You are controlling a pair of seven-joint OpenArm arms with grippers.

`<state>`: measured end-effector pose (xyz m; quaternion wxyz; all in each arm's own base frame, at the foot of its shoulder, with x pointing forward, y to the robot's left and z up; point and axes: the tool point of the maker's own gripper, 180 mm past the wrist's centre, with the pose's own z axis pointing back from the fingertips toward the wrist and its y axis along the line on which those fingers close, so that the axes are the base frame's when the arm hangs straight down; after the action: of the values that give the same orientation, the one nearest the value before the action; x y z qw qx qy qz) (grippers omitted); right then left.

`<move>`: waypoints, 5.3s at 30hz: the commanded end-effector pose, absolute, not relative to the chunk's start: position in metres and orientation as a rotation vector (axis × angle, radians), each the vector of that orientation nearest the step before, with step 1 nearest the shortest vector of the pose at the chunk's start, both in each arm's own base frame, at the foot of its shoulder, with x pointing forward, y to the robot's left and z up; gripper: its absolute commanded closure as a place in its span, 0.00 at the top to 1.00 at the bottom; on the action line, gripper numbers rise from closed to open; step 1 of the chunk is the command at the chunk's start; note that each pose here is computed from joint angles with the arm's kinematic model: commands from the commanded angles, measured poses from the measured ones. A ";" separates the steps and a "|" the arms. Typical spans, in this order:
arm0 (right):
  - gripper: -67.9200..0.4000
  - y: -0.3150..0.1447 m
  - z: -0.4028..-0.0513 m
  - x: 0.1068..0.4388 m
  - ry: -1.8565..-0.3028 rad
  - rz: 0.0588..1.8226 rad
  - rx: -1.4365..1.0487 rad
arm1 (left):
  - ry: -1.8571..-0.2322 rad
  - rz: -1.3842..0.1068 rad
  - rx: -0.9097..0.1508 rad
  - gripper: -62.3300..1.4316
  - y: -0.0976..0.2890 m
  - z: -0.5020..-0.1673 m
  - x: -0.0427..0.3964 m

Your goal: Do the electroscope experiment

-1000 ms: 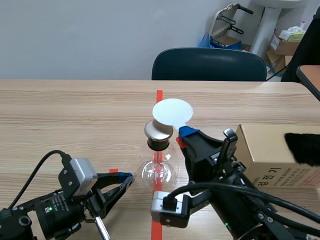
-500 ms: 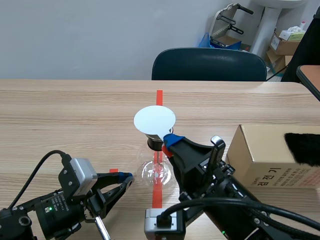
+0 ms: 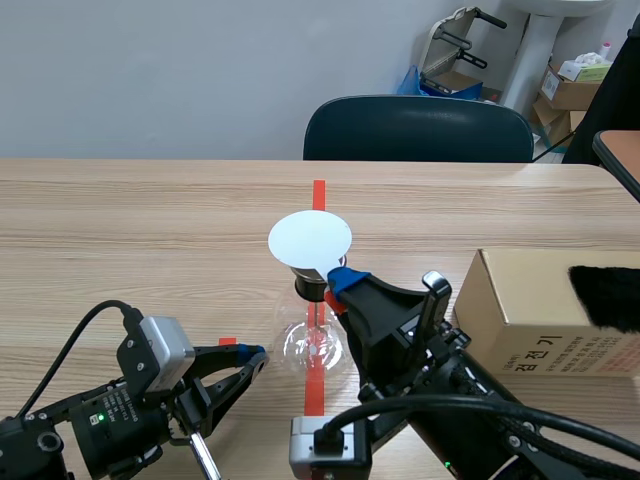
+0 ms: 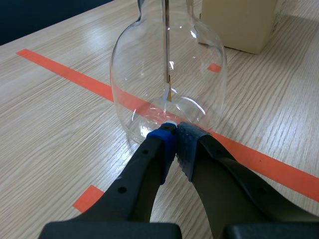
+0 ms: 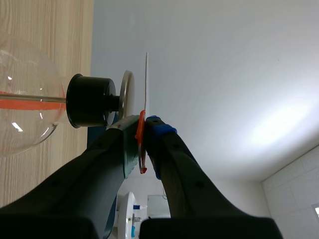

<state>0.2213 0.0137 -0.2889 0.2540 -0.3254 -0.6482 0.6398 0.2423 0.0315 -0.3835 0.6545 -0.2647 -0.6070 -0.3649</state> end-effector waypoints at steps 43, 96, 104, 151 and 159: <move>0.03 -0.126 -0.274 0.267 -1.208 1.095 -1.363 | -1.410 -0.816 -0.614 0.07 0.029 -0.375 0.245; 0.03 -0.039 -0.279 0.255 -1.554 1.483 -1.123 | -1.409 -0.817 -0.614 0.07 0.030 -0.375 0.245; 0.03 -0.011 -0.281 0.240 -1.672 1.620 -1.014 | -1.410 -0.817 -0.614 0.07 0.029 -0.375 0.245; 0.03 0.005 -0.283 0.229 -1.743 1.702 -0.941 | -1.410 -0.817 -0.614 0.07 0.029 -0.375 0.245; 0.03 0.005 -0.283 0.229 -1.743 1.702 -0.941 | -1.410 -0.817 -0.614 0.07 0.029 -0.375 0.245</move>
<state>0.2257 0.0078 -0.2893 0.2700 -0.3378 -0.6415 0.6336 0.2423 0.0315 -0.3835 0.6545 -0.2647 -0.6070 -0.3649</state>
